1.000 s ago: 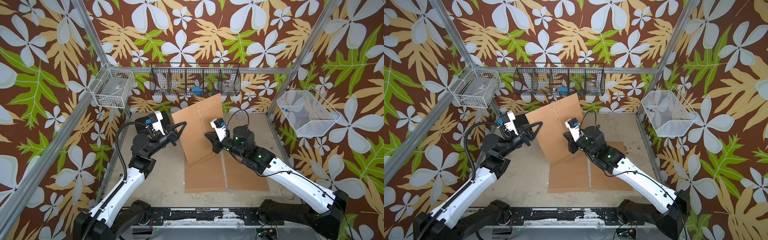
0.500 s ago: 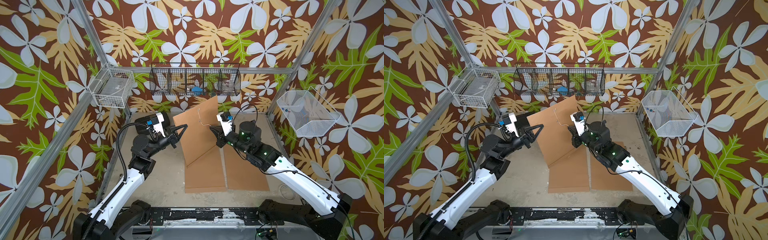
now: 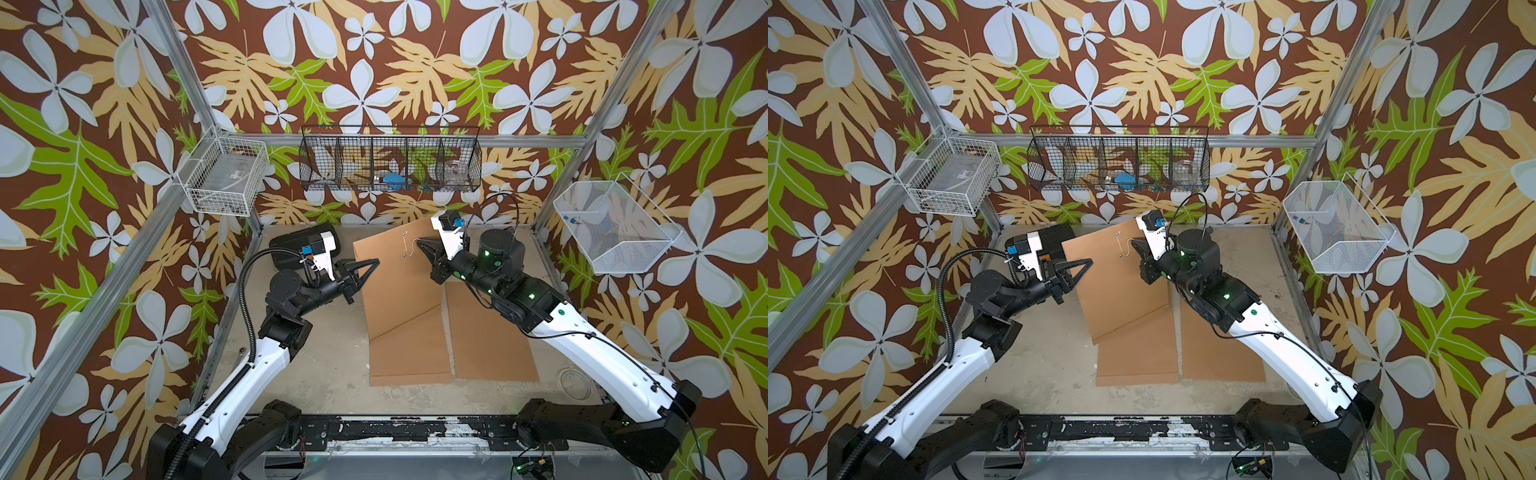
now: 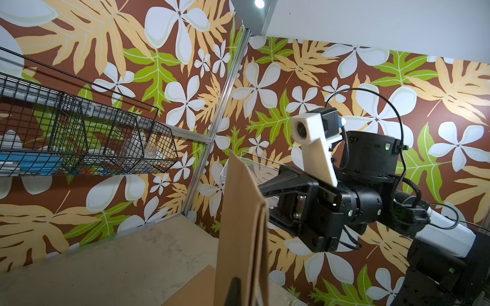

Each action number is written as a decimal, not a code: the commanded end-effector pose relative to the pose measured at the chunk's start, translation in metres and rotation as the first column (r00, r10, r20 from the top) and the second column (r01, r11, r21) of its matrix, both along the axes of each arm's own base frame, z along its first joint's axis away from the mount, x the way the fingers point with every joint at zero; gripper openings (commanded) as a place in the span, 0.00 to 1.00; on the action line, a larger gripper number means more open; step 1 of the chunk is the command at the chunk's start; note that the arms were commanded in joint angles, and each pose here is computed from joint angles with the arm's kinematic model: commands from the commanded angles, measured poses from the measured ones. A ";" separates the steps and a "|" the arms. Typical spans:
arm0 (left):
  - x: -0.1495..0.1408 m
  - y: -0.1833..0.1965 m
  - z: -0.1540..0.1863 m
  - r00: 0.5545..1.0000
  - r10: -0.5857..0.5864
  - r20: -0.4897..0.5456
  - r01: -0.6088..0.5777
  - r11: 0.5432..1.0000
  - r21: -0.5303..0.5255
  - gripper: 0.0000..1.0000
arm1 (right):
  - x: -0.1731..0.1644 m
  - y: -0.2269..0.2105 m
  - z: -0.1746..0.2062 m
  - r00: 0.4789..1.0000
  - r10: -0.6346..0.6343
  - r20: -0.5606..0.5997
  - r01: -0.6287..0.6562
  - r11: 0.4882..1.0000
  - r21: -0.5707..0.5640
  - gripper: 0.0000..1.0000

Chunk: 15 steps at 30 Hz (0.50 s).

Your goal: Open the file bag

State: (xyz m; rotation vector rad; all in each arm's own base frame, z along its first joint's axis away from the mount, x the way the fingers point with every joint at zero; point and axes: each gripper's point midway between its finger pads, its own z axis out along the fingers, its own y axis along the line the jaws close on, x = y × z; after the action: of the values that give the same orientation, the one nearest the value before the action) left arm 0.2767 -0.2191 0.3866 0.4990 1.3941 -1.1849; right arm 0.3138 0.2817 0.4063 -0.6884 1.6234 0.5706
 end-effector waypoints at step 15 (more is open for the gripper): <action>0.009 -0.003 -0.006 1.000 -0.005 -0.007 0.005 1.000 -0.013 0.00 | -0.027 0.030 0.005 0.988 0.154 0.016 -0.154 0.988 0.004 0.00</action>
State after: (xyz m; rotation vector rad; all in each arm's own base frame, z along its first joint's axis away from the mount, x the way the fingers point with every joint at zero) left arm 0.2877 -0.2232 0.3728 0.4852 1.4324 -1.1959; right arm 0.2892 0.3101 0.4060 -0.8060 1.5899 0.6812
